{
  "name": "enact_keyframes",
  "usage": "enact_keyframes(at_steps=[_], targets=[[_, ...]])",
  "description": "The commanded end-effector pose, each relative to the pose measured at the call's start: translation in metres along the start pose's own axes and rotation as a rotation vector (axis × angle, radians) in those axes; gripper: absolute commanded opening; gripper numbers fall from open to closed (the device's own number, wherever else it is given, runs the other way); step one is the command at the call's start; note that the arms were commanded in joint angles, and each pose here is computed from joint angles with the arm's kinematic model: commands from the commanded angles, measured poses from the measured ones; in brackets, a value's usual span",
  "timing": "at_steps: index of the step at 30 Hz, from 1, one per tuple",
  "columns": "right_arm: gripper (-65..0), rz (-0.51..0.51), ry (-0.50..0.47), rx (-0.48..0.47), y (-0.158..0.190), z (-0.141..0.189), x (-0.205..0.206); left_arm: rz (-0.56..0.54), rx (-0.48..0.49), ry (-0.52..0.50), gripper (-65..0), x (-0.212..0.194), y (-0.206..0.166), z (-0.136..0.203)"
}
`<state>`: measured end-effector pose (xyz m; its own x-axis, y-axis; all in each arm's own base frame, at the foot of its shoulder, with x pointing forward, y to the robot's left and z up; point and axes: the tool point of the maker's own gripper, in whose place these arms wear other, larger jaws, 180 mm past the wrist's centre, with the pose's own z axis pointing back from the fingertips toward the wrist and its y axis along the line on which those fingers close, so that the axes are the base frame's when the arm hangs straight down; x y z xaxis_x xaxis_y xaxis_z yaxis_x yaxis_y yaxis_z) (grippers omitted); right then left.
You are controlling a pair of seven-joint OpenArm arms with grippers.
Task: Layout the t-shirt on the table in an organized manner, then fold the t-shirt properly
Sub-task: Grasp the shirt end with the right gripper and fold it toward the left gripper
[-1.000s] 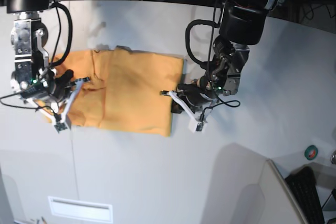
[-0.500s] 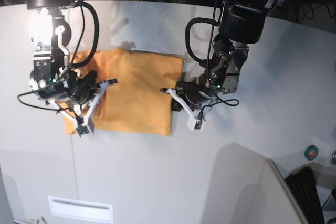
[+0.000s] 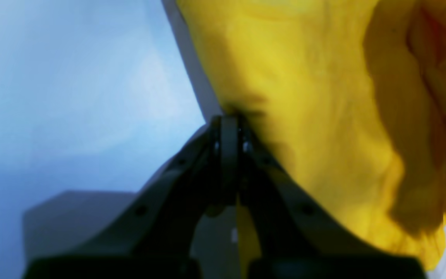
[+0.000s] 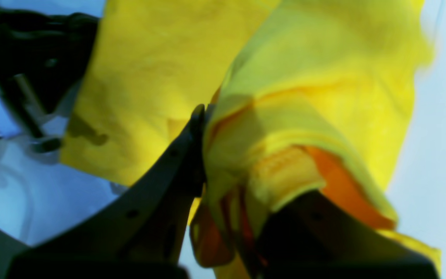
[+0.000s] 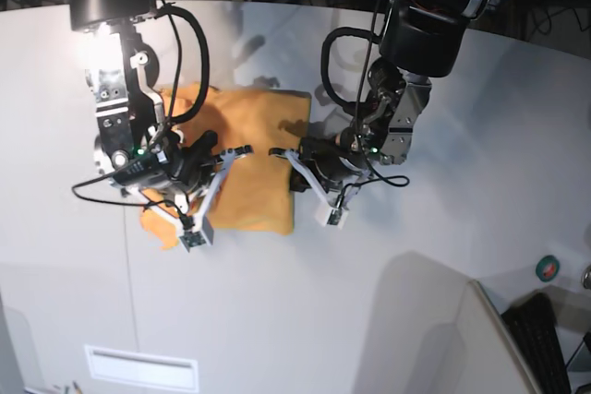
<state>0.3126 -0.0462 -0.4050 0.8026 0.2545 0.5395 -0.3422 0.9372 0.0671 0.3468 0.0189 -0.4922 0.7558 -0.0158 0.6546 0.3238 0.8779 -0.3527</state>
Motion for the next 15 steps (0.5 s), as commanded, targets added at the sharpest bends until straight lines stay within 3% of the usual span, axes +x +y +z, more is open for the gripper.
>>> enact_keyframes(at_steps=[1,9,15], targets=[[-65.0,0.007,-0.039,0.011,0.003,0.001,0.014,-0.007,-0.017,-0.053,-65.0,0.022,-0.005,0.000],[-65.0,-0.001,-0.036,0.036,0.009,-0.024,0.013,-0.008,-0.016,-0.052,-65.0,0.021,-0.004,0.000],[-65.0,-0.003,-0.051,0.052,0.017,-0.023,0.023,-0.008,-0.014,-0.052,-65.0,0.021,-0.003,0.000]])
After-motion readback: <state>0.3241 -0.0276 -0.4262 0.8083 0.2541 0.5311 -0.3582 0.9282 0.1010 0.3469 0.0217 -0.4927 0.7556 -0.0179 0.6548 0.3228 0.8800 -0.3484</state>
